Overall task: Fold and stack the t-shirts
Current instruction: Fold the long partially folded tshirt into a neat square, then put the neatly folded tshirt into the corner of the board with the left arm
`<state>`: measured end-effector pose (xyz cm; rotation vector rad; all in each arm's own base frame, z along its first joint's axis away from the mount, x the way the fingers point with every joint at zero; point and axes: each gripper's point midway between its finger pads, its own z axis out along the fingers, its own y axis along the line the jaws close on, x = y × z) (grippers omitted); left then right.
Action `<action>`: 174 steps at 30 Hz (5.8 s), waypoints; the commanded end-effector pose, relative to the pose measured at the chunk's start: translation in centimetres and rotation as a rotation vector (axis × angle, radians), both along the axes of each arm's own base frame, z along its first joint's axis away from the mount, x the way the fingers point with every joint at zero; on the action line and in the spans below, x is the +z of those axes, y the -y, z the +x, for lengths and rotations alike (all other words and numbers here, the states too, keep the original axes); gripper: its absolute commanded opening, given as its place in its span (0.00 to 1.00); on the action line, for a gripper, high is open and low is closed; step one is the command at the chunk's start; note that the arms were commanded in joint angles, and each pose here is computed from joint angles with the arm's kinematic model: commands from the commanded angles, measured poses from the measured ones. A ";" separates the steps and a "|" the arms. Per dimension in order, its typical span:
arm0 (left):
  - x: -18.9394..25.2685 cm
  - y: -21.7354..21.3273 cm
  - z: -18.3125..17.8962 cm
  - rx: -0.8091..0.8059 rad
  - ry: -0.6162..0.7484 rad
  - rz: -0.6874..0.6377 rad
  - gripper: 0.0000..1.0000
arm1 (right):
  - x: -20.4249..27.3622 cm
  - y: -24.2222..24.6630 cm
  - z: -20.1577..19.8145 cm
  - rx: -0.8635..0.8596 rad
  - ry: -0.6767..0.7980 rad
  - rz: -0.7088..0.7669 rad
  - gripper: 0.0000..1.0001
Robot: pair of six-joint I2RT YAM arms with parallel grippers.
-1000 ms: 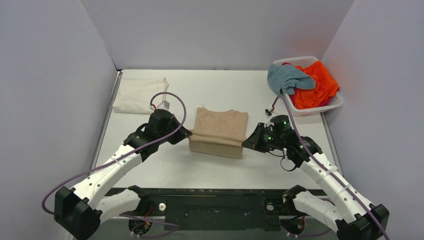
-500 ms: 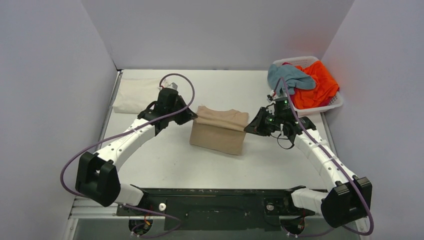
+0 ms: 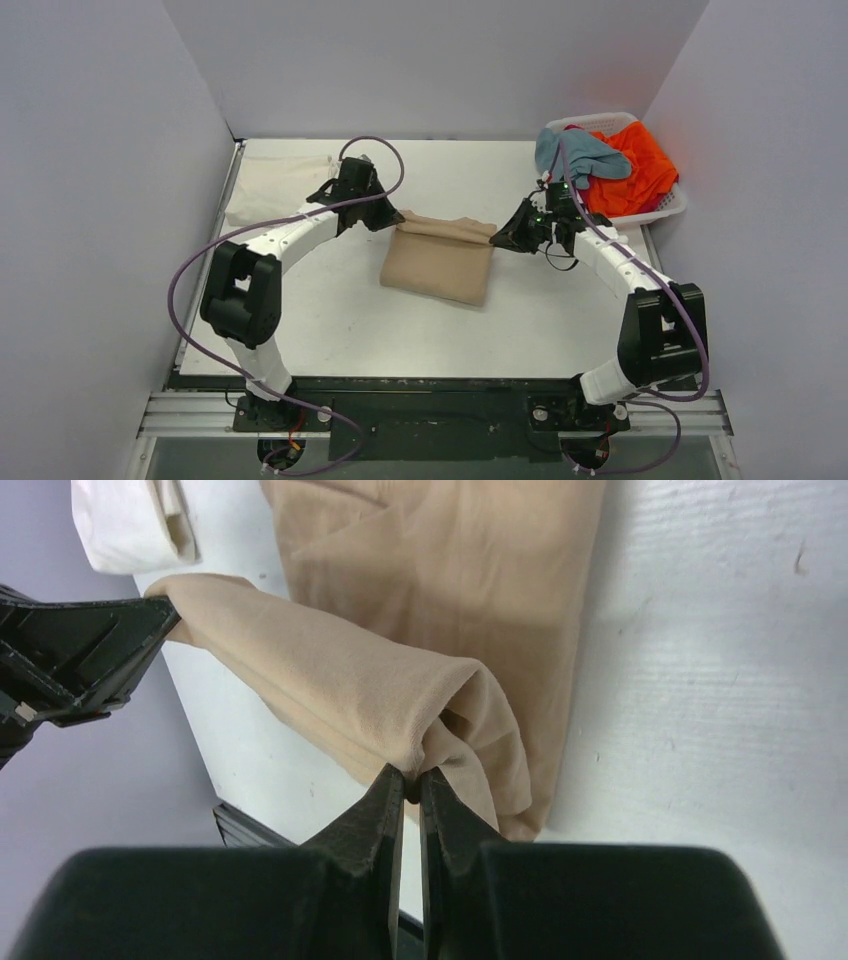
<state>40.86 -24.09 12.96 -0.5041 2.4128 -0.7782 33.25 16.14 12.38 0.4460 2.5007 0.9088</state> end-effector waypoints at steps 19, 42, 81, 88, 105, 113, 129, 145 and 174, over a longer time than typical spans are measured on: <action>0.6 -0.7 10.6 0.045 0.080 0.010 0.72 | -1.2 1.1 13.5 -0.079 0.106 -0.010 0.60; -3.9 4.8 12.3 -0.156 0.090 0.040 0.82 | -6.6 -3.0 16.3 -0.080 0.048 0.032 0.61; -5.1 -4.3 3.8 -0.166 -0.023 0.326 0.91 | 4.6 8.7 -6.6 -0.230 0.238 -0.332 0.97; -8.4 -2.4 2.9 -0.194 -0.080 0.235 0.91 | 3.6 10.6 -9.2 -0.266 0.222 -0.404 0.97; -12.6 -0.7 1.8 -0.149 -0.145 0.446 0.24 | 1.0 12.7 -10.2 -0.280 0.162 -0.530 0.97; -9.5 -4.4 4.1 -0.084 -0.070 0.689 0.00 | 0.3 13.8 -9.7 -0.263 0.163 -0.610 0.96; 3.1 -15.6 11.4 -0.061 0.295 1.042 0.00 | 0.2 14.6 -9.0 -0.245 0.193 -0.678 0.94; 12.5 -23.0 13.4 -0.084 0.439 1.242 0.00 | -0.6 15.0 -8.9 -0.232 0.140 -0.713 0.93; 17.0 -27.7 12.5 0.022 0.578 1.025 0.00 | -0.9 15.3 -9.2 -0.235 0.109 -0.730 0.92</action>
